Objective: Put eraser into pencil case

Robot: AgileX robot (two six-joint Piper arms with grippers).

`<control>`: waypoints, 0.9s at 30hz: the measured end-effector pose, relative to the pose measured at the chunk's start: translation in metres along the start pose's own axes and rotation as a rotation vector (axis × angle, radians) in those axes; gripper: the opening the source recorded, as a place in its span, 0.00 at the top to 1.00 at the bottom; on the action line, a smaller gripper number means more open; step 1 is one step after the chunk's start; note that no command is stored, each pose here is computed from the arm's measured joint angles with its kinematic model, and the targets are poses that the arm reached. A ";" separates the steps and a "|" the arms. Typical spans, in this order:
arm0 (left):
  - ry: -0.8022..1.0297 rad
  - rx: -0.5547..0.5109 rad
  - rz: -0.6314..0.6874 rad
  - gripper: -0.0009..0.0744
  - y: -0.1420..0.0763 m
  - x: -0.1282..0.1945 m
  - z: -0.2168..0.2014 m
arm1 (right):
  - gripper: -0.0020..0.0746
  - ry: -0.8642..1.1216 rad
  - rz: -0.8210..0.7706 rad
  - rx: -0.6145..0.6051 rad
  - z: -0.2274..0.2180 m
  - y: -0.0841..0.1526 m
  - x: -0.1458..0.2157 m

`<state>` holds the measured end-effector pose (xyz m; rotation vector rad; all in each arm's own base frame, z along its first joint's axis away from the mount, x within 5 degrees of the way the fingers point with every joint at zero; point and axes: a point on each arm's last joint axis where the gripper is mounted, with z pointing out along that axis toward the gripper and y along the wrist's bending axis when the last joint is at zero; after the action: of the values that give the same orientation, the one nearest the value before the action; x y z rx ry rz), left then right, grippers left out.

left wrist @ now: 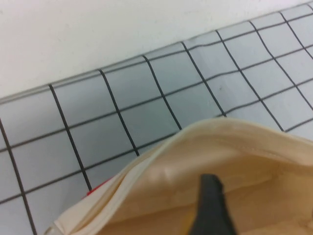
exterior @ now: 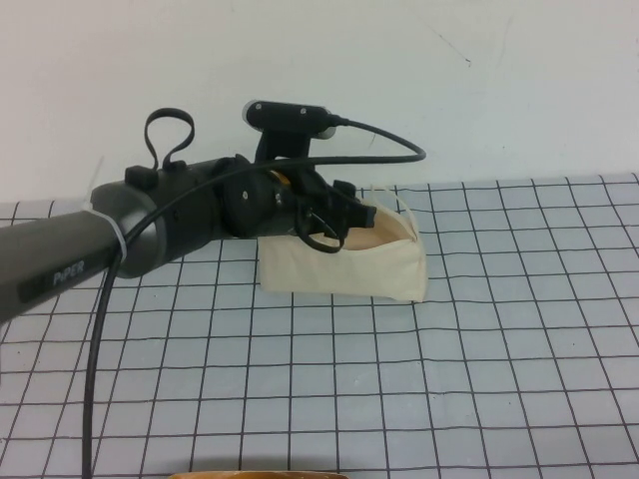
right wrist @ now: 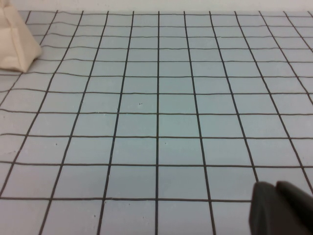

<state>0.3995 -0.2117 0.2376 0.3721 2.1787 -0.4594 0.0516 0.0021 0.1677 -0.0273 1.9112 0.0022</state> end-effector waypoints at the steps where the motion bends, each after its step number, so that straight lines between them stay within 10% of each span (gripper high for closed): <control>1: -0.005 -0.001 0.005 0.41 0.000 0.000 0.000 | 0.98 0.000 0.000 0.000 0.000 0.000 0.000; 6: 0.012 0.011 0.032 0.35 -0.002 -0.002 -0.006 | 0.98 0.000 0.000 0.000 0.000 0.000 0.000; 15: 0.014 0.055 0.183 0.93 -0.020 -0.034 -0.104 | 0.98 0.000 0.000 0.000 0.000 0.000 0.000; 27: -0.075 0.073 0.209 0.99 -0.024 0.024 -0.251 | 0.98 0.000 0.000 0.000 0.000 0.000 0.000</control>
<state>0.2018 -0.1181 0.3651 0.6062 2.0278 -0.4295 0.0516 0.0021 0.1677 -0.0273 1.9112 0.0022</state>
